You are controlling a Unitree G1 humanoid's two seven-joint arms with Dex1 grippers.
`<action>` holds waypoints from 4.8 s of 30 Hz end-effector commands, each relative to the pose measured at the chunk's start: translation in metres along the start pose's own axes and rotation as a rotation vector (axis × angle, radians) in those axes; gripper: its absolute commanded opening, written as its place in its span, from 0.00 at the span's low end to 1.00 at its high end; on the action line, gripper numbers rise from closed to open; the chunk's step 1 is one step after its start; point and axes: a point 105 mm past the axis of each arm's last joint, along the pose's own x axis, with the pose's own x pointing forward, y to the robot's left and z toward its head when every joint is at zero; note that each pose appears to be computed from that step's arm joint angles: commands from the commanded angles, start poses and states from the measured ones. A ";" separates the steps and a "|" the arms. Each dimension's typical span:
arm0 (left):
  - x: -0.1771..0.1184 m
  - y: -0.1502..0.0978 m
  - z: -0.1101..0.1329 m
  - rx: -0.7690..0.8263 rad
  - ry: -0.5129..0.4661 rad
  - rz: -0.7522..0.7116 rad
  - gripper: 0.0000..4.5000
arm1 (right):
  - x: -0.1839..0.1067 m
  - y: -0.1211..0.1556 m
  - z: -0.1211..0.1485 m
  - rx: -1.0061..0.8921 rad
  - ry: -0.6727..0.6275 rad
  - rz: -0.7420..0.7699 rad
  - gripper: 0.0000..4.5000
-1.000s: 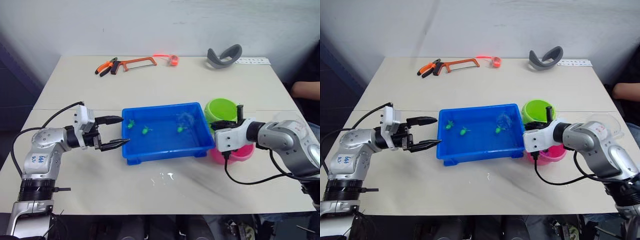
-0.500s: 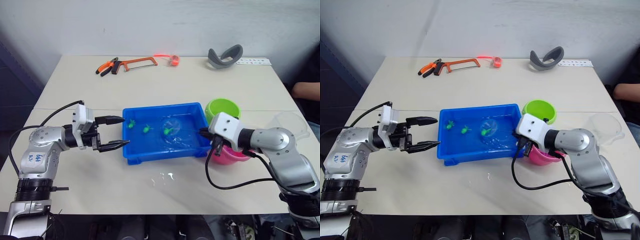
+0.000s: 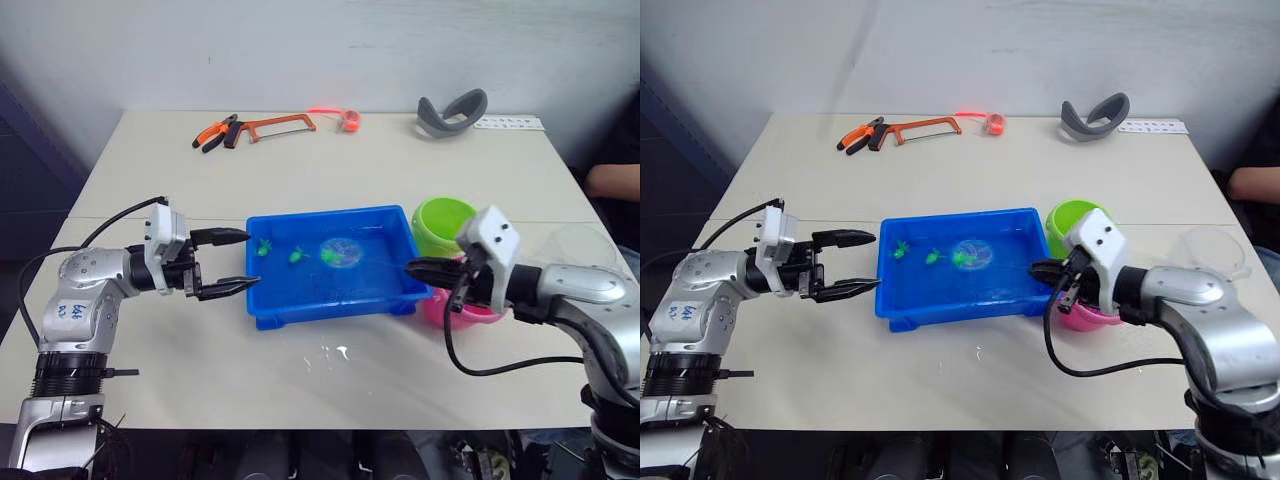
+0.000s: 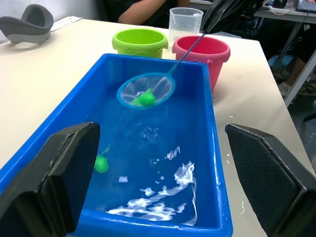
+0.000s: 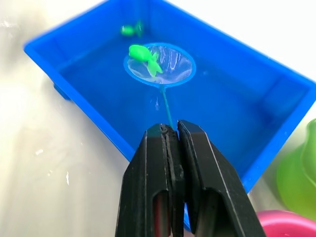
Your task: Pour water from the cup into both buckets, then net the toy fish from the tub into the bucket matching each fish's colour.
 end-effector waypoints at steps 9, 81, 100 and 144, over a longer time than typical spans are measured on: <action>0.046 0.001 0.030 -0.042 -0.143 -0.078 0.98 | -0.068 -0.017 0.019 -0.109 -0.129 -0.250 0.00; -0.074 0.005 -0.011 -0.039 0.025 0.339 0.98 | 0.034 -0.016 -0.032 -0.323 0.247 -0.031 0.00; -0.055 0.007 0.002 -0.027 0.077 0.262 0.98 | 0.089 -0.018 -0.020 -0.224 0.105 -0.047 0.00; 0.074 0.006 0.040 -0.040 -0.160 -0.049 0.98 | -0.099 -0.041 0.012 -0.313 -0.025 -0.373 0.00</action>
